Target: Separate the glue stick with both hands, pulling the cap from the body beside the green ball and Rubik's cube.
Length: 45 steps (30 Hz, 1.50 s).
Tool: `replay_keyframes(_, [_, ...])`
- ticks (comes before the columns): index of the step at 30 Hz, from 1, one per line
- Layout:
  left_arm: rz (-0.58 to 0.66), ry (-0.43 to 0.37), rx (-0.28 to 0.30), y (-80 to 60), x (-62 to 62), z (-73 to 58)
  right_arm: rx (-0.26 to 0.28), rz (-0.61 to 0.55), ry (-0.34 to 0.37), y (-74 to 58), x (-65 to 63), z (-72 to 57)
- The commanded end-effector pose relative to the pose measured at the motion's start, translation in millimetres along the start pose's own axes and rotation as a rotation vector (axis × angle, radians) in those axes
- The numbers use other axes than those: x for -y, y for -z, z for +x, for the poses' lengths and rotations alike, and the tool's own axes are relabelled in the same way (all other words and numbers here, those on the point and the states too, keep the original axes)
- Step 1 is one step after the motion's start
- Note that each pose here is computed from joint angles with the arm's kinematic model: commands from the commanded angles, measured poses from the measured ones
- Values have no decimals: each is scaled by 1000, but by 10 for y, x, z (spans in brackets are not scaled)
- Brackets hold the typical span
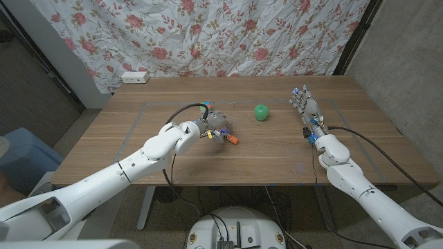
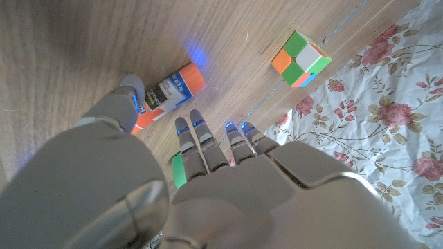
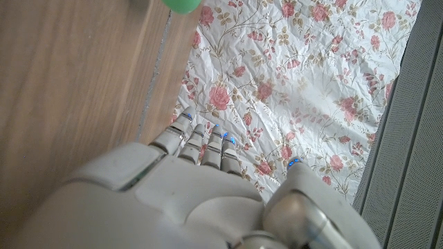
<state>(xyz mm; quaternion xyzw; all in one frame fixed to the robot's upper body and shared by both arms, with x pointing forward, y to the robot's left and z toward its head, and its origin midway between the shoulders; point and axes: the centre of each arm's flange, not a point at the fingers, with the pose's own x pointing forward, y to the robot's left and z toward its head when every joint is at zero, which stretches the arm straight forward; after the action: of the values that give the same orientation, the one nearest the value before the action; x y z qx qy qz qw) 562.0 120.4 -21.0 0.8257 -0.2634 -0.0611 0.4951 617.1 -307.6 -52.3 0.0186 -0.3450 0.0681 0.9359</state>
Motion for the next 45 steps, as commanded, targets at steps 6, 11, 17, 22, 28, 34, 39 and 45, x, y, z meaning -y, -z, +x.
replay_keyframes(6, [-9, -37, 21, -13, 47, 29, 1, -1, 15, 23, 5, -10])
replay_keyframes(11, [-9, -40, 24, -19, 64, 34, 2, -1, 20, 29, 4, -12])
replay_keyframes(17, [-17, -69, 23, -15, 91, 35, 3, -2, 24, 31, 1, -16])
replay_keyframes(22, [-13, -109, 24, -27, 127, 28, 6, -1, 28, 32, -4, -20])
replay_keyframes(28, [-18, -126, 12, -17, 158, 28, 7, 0, 31, 32, -6, -31])
replay_keyframes(34, [-27, -133, 12, -39, 185, 34, 8, 0, 36, 23, -9, -53])
replay_keyframes(39, [-44, -151, 1, -71, 210, 43, 8, -1, 39, 19, -10, -62])
replay_keyframes(45, [-49, -180, -11, -105, 222, 62, 11, -3, 42, 12, -11, -56])
